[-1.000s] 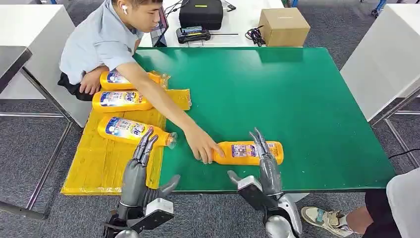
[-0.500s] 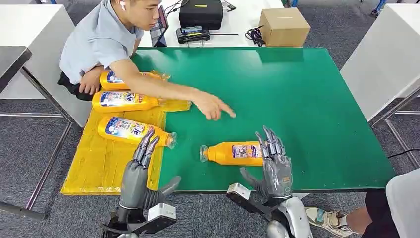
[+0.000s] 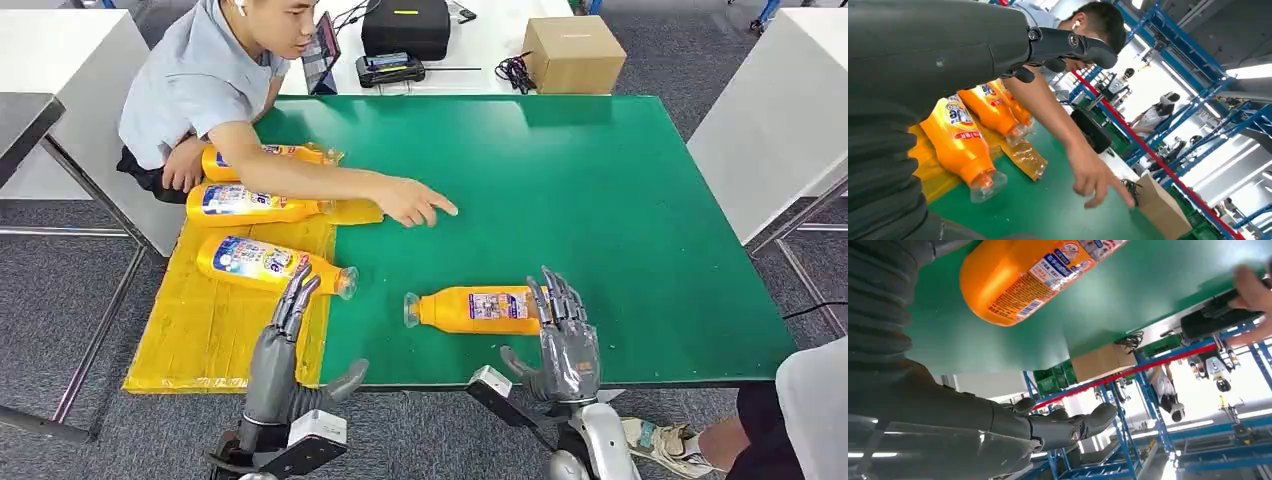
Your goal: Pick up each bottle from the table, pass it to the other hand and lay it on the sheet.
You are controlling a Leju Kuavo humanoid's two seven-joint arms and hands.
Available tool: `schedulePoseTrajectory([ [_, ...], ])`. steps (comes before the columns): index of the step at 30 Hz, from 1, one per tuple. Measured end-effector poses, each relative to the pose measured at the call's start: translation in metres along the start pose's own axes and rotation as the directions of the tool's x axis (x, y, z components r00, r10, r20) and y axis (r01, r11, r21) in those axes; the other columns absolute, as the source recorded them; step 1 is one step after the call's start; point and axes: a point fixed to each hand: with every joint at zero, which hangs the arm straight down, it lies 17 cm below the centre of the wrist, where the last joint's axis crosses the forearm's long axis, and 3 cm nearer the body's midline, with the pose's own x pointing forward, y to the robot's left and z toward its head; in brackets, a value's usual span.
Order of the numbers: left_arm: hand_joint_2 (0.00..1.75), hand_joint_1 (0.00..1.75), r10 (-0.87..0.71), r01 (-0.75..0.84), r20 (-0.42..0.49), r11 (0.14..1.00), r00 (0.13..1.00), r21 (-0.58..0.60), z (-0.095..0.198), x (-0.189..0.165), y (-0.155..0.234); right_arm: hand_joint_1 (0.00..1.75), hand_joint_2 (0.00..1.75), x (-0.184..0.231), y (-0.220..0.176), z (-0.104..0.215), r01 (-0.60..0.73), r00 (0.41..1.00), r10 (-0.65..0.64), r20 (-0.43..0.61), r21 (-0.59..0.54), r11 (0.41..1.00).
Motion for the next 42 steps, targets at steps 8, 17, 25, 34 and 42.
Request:
schedulePoseTrajectory([
  [8, 1.75, 0.0, 0.031, -0.031, -0.002, 0.999, 1.0, -0.01, 0.001, 0.002, -0.003, 0.0, 1.75, -0.029, 0.009, 0.001, -0.1, 0.994, 0.102, -0.033, 0.056, 0.993],
  [17, 1.75, 0.0, 0.042, -0.042, -0.004, 0.999, 0.999, -0.016, 0.001, 0.003, -0.005, 0.0, 1.75, -0.043, 0.015, 0.002, -0.122, 0.991, 0.127, -0.05, 0.087, 0.989],
  [25, 1.75, 0.0, 0.08, -0.08, 0.01, 0.996, 0.997, -0.044, -0.001, 0.011, -0.013, 0.0, 1.75, -0.054, 0.027, -0.006, -0.115, 0.99, 0.124, -0.061, 0.14, 0.984],
  [34, 1.75, 0.0, 0.1, -0.098, 0.028, 0.994, 0.995, -0.057, -0.005, 0.019, -0.017, 0.0, 1.75, -0.065, 0.041, -0.011, -0.104, 0.99, 0.119, -0.073, 0.186, 0.977],
  [42, 1.75, 0.0, 0.105, -0.103, 0.034, 0.993, 0.994, -0.063, -0.006, 0.021, -0.019, 0.0, 1.75, -0.071, 0.05, -0.013, -0.105, 0.989, 0.124, -0.076, 0.215, 0.971],
])
